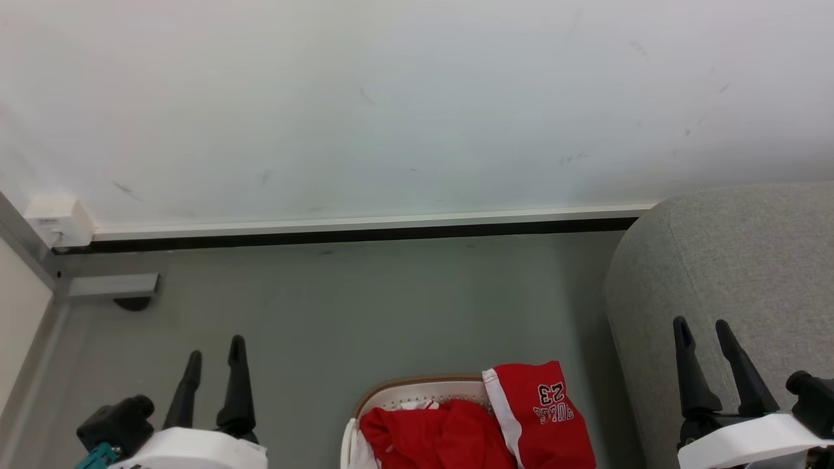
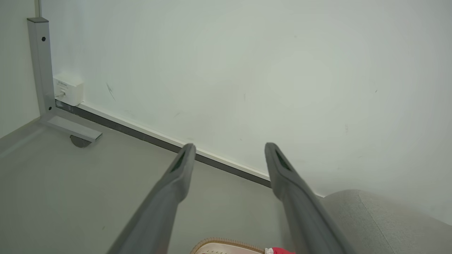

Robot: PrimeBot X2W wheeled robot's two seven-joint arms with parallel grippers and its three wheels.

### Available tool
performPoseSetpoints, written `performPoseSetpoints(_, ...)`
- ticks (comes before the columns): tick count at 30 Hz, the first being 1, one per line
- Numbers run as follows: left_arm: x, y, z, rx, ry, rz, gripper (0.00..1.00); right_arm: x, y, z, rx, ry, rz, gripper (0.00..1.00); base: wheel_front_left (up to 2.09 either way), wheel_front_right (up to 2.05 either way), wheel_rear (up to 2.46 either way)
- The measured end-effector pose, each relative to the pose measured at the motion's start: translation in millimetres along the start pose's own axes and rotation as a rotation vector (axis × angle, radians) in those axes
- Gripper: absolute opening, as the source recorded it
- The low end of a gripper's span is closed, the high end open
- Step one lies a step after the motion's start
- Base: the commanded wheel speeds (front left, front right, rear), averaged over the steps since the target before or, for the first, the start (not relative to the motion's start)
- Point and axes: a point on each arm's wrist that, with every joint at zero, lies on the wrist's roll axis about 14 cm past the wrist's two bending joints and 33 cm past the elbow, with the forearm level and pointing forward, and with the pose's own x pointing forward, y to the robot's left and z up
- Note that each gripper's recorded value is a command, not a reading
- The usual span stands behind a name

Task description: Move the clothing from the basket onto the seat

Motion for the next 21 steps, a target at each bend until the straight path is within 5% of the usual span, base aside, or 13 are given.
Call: performPoseSetpoints(21,-2.4,-11.8,4.5,0.208,-0.048,-0.040,1.00,-2.4,5.4,-3.0,-0.210,-0.001,0.039,1.00,0.00,0.00,0.00)
